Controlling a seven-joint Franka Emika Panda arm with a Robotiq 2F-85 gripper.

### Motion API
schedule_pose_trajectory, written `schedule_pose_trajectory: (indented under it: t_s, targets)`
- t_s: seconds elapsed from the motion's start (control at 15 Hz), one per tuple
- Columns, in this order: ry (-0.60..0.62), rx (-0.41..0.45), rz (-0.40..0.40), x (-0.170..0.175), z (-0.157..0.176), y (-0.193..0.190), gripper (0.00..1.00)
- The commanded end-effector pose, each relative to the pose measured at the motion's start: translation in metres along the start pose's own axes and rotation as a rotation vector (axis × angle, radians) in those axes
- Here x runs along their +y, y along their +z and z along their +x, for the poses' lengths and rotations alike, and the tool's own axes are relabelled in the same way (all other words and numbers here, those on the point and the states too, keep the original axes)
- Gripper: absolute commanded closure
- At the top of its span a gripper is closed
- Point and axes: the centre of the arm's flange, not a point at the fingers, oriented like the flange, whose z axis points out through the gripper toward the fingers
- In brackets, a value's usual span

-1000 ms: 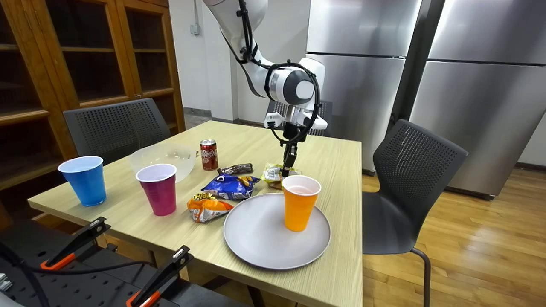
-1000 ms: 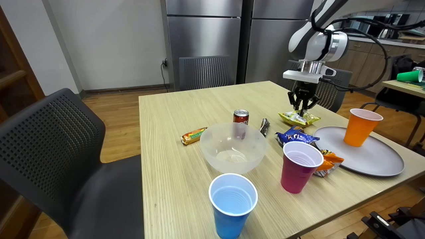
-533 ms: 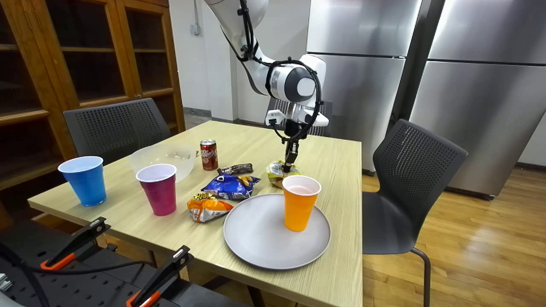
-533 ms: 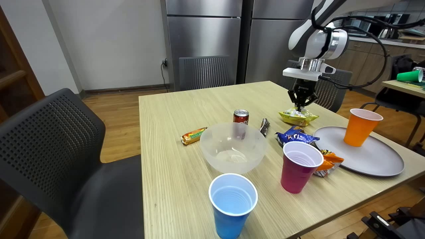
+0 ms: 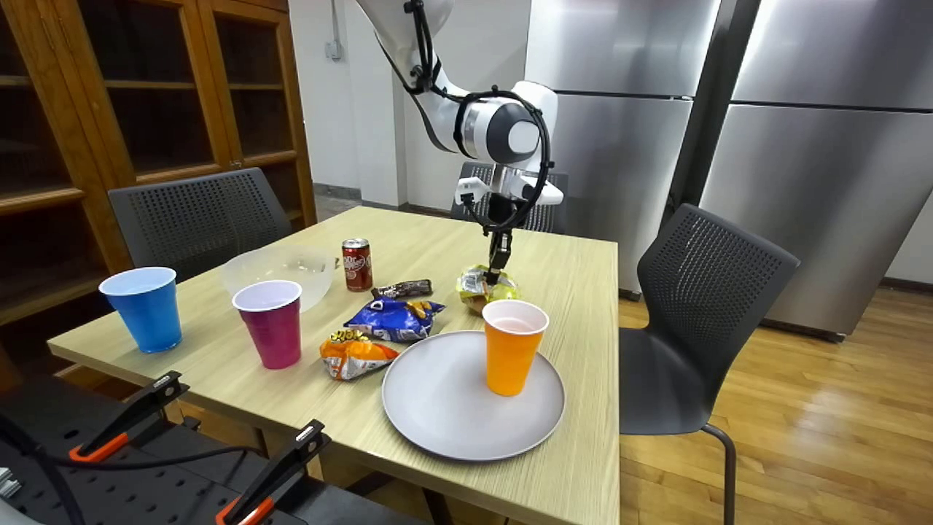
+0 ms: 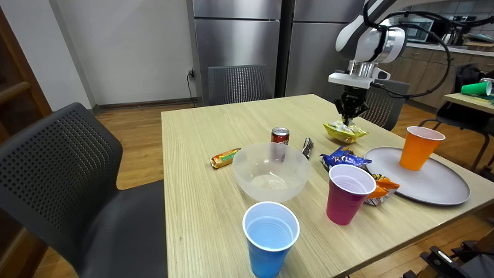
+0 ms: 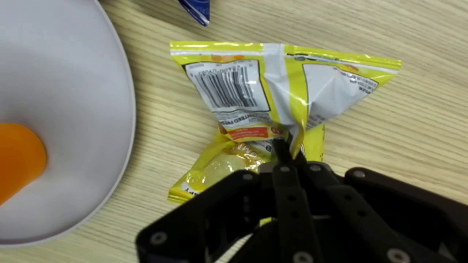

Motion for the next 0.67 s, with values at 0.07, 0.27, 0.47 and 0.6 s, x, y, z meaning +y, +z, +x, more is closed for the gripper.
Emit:
schedule_pose_trajectory:
  t_s: [0.07,0.27,0.47,0.6]
  targets:
    - [-0.042,0.032,0.049,0.008,-0.024,-0.040,1.00]
    - [-0.070,0.063,0.078,0.008,-0.039,-0.058,1.00]
    - [-0.104,0.093,0.107,0.009,-0.060,-0.071,1.00]
    - [-0.123,0.111,0.123,0.010,-0.074,-0.077,1.00]
